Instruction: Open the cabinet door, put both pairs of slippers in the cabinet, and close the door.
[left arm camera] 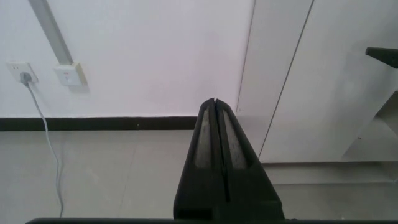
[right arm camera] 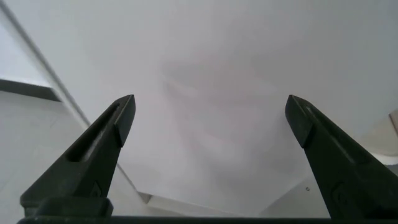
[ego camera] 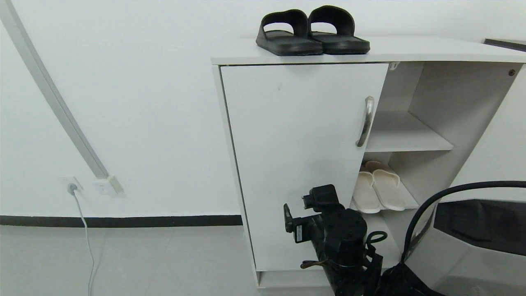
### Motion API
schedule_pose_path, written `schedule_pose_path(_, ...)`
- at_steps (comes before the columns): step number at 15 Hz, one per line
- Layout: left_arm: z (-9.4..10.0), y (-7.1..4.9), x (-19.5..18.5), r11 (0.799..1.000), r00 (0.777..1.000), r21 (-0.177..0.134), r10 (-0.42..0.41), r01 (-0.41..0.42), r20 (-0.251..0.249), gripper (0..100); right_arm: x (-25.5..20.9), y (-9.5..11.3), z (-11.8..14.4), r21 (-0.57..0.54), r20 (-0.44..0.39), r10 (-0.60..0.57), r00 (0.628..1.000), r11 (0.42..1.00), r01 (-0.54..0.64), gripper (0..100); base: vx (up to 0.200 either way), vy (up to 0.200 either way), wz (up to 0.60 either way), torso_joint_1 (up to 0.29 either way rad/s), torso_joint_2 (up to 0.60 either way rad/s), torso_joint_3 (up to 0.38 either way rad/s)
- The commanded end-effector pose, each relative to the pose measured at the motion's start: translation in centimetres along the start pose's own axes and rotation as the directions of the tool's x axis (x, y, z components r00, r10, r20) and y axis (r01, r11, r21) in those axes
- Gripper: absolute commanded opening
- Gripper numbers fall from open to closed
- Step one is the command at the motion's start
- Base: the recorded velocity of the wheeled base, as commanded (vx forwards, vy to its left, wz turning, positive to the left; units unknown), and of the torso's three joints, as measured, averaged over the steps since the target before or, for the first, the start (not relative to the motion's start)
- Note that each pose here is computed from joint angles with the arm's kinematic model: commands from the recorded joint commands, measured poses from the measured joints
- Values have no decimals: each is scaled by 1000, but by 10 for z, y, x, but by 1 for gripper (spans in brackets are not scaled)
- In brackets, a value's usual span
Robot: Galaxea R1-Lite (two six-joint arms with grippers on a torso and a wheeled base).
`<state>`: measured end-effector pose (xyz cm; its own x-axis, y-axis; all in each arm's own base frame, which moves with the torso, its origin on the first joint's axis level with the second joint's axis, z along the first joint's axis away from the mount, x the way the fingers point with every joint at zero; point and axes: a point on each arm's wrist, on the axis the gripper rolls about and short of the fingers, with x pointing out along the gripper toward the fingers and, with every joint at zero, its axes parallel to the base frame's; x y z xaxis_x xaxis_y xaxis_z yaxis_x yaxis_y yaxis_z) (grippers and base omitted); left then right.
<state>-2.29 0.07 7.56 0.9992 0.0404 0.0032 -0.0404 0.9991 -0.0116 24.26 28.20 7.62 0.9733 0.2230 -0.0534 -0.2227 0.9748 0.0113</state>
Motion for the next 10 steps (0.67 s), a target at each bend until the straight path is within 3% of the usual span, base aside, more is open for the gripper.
schedule_pose_path(1, 0, 0, 0, 1000, 1000, -1, -1, 1, -2, 0, -1, 1, 0, 1, 2, 2, 1000, 1000, -2, 100, 0, 0, 0, 0, 0, 0)
schedule_pose_path(10, 0, 0, 0, 1000, 1000, -2, -1, 1, -2, 0, -5, -3, 3, -24, 34, 13, 999, 1000, -12, 100, 0, 0, 0, 0, 0, 0)
